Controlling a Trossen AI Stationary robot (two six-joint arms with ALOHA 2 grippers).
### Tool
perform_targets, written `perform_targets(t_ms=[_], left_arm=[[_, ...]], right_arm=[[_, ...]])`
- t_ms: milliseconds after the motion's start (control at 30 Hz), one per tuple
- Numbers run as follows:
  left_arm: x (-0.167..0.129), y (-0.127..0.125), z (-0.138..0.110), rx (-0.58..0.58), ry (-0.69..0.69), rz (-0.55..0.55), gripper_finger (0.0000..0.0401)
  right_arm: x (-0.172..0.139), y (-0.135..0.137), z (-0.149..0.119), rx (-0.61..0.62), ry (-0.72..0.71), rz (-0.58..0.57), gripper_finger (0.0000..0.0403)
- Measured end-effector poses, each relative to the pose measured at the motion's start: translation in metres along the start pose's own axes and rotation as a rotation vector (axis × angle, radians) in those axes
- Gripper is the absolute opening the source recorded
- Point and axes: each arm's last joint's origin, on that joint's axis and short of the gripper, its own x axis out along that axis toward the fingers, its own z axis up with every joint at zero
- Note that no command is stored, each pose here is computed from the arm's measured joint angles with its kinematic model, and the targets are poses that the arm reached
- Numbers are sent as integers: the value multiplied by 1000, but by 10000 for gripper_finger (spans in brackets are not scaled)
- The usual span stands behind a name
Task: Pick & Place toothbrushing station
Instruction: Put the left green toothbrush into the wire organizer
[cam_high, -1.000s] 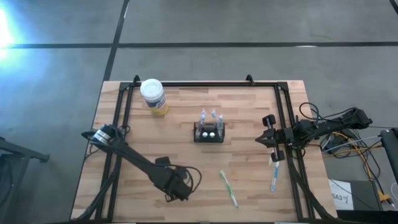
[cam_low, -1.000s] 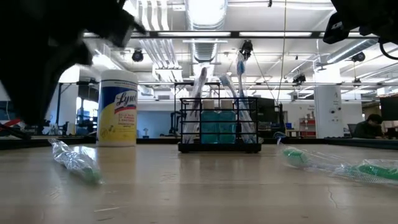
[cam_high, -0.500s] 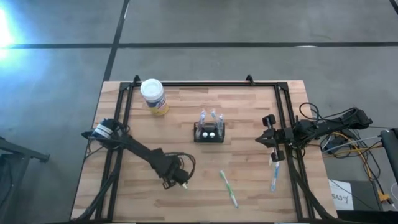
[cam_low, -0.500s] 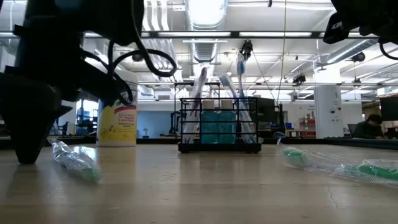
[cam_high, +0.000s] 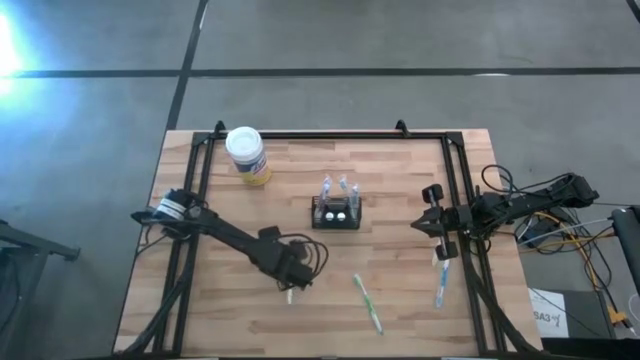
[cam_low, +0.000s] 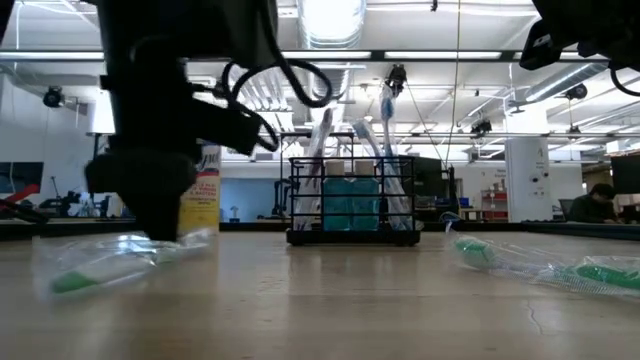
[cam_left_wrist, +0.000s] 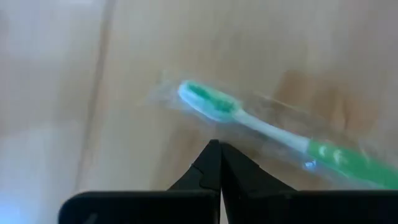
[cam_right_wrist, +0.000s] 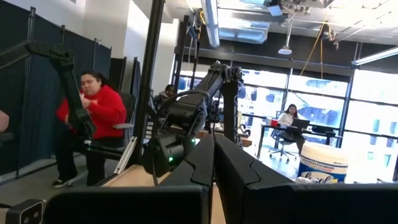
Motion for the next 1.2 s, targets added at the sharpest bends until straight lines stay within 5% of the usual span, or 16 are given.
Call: perform_targets(t_ms=[433,733,933,1200], left_arm=[[-6,-11,9,83,-196,-20,2],[-93,-6,-33,-33,-625,10,2],[-124,5,-83,-122,-899,-194,2],[-88,21,-111,-437,-1072,-617,2]], right_arm=[[0,0,1,-20,-6,-2,8],[0,0,0,-19,-2,-1,8],[0,0,0,-22,0,-1,8],[0,0,0,-19,-1,-1,8]])
